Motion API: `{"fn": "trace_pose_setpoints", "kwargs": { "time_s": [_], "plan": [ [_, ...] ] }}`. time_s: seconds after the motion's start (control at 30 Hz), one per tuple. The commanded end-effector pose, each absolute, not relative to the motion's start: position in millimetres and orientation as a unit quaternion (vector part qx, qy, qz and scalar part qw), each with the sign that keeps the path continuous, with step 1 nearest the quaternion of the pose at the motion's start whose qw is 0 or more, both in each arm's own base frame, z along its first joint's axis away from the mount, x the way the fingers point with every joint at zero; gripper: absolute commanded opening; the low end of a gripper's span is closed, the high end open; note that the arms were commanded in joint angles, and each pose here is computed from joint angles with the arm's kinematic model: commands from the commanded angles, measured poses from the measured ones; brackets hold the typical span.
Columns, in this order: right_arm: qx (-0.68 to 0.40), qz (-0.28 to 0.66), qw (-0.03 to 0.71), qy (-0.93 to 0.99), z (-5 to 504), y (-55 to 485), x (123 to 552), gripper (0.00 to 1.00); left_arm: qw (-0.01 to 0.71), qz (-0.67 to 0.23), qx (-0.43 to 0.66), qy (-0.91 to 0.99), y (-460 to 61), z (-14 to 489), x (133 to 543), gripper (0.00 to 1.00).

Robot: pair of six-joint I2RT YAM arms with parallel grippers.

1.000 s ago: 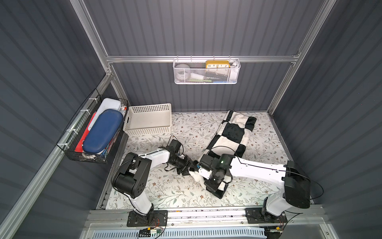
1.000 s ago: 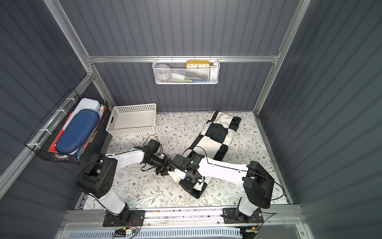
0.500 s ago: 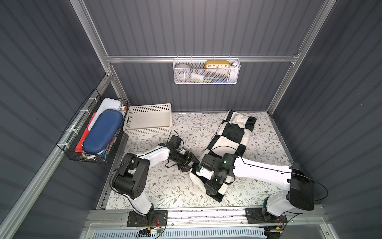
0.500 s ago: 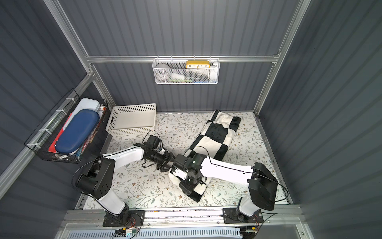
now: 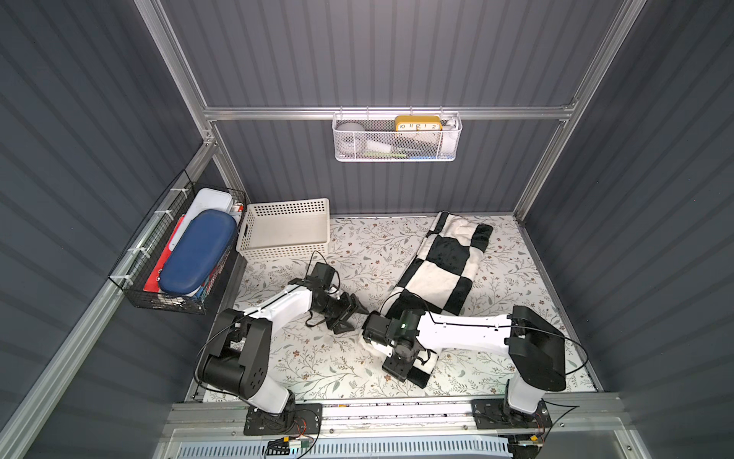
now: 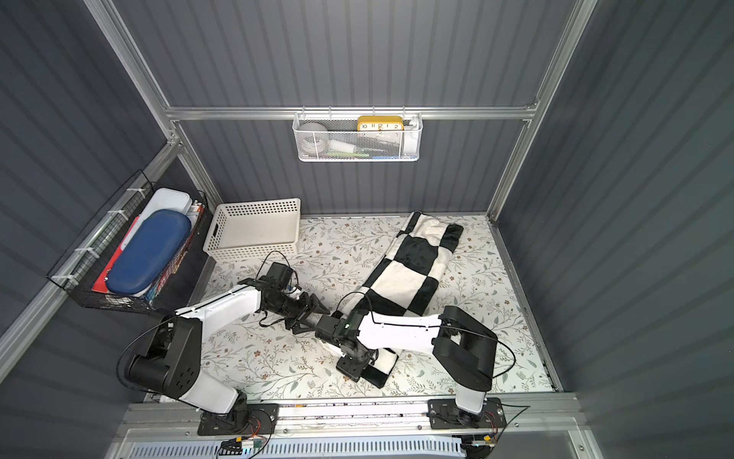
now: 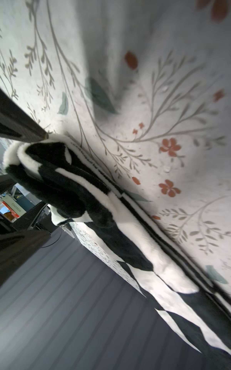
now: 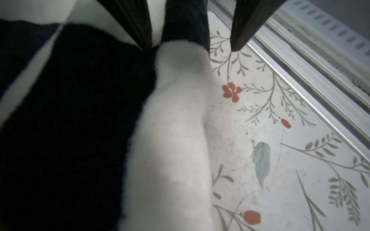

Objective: Roll up the pillowcase
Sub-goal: Roll the pillowcase at the center of the board.

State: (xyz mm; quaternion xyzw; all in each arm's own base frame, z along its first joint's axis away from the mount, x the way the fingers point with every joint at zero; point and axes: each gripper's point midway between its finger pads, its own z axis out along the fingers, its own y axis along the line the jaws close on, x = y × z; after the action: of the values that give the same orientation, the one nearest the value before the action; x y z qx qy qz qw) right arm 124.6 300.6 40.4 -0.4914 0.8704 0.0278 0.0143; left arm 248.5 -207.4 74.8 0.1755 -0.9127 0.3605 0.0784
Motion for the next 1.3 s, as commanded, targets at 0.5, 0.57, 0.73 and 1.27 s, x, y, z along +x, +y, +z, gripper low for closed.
{"fn": "trace_pose_setpoints", "kwargs": {
  "time_s": [0.5, 0.57, 0.73, 1.27],
  "plan": [
    [-0.484, -0.104, 0.037, 0.868, 2.2, 287.2, 155.6, 0.19, 0.051, 0.407, 0.229, -0.882, -193.7, 89.9, 203.7, 0.74],
    [-0.489, -0.079, 0.035, 0.868, 10.8, 292.2, 150.4, 0.16, 0.055, 0.407, 0.240, -0.879, -192.1, 89.8, 197.8, 0.74],
    [-0.468, 0.097, -0.026, 0.878, 54.8, 315.0, 118.2, 0.16, 0.058, 0.432, 0.252, -0.864, -193.5, 87.6, 189.3, 0.74],
    [-0.275, 0.334, -0.154, 0.888, 103.3, 304.6, 166.7, 0.15, 0.041, 0.412, 0.203, -0.887, -203.4, 102.0, 219.4, 0.75]
  ]
}}
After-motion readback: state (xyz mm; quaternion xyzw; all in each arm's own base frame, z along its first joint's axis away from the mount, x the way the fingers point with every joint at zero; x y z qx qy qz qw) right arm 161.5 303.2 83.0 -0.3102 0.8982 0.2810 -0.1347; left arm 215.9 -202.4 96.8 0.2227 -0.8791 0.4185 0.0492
